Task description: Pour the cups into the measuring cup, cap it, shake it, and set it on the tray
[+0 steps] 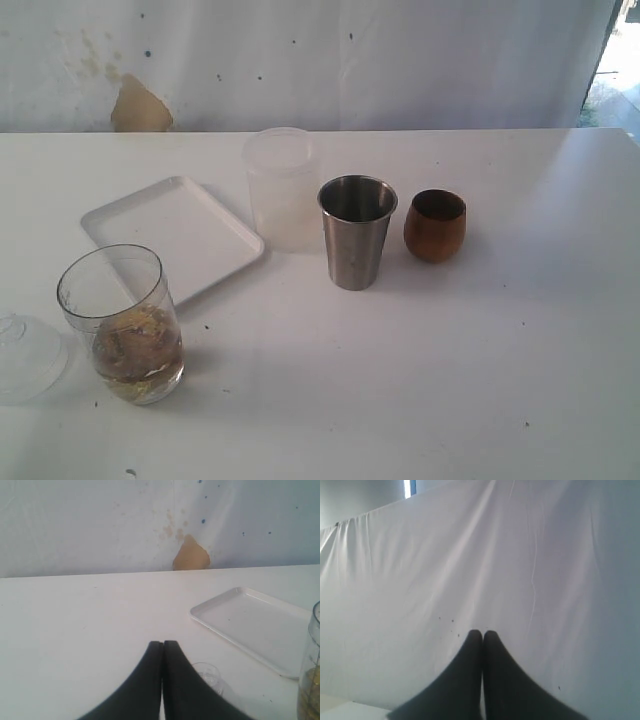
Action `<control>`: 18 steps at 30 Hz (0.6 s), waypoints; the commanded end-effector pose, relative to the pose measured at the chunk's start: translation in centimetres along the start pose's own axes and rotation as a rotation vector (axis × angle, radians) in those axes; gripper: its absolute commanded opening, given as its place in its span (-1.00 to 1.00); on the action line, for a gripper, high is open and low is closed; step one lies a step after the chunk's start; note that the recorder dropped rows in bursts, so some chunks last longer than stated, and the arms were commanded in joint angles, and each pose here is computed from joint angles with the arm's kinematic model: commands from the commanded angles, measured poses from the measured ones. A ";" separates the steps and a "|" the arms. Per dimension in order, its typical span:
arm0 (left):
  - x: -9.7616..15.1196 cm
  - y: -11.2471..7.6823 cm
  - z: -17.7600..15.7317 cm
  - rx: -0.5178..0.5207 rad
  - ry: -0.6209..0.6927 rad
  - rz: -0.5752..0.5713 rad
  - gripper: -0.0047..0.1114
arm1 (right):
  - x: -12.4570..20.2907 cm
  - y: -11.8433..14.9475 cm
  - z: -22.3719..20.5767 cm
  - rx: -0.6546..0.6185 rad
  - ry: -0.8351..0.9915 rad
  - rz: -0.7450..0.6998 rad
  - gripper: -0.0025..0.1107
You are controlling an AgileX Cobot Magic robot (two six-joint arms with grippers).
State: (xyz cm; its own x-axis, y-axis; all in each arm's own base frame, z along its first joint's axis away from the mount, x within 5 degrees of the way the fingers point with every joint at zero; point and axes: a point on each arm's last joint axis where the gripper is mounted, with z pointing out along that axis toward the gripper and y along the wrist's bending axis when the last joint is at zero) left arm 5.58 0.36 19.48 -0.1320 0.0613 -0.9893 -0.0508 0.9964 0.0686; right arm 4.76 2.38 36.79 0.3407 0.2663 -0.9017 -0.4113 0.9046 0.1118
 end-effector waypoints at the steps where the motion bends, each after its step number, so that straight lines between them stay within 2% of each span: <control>1: 0.0 0.0 0.0 0.005 -0.012 -0.003 -0.91 | 1.8 -0.9 -1.4 0.095 0.038 0.088 -0.96; 3: 0.0 0.0 0.0 0.005 -0.012 -0.003 -0.91 | 2.7 -1.4 -2.2 0.155 0.065 0.137 -0.96; 5: 0.0 0.0 0.0 0.005 -0.012 -0.003 -0.91 | 3.5 -1.8 -3.0 0.196 0.098 0.102 -0.96; 8: 0.0 0.0 0.0 0.005 -0.012 -0.003 -0.91 | 5.1 -1.8 -4.8 0.180 0.104 -0.167 -0.96; 10: 0.0 0.0 0.0 0.005 -0.012 -0.003 -0.91 | 6.6 -2.0 -5.0 0.165 0.139 -0.282 -0.96; 12: 0.0 0.0 0.0 0.005 -0.012 -0.003 -0.91 | 7.8 -2.2 -5.1 0.181 0.174 -0.337 -0.96; 18: 0.0 0.0 0.0 0.005 -0.012 -0.003 -0.91 | 10.8 -3.7 -5.8 0.370 0.211 -0.374 -0.96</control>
State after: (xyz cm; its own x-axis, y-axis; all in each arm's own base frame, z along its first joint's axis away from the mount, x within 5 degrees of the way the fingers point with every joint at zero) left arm 5.58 0.36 19.48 -0.1320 0.0613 -0.9893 -0.0508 0.9964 0.0686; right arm 4.90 0.27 25.01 0.2246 -0.1246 -0.9664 -0.0199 0.9910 -0.1324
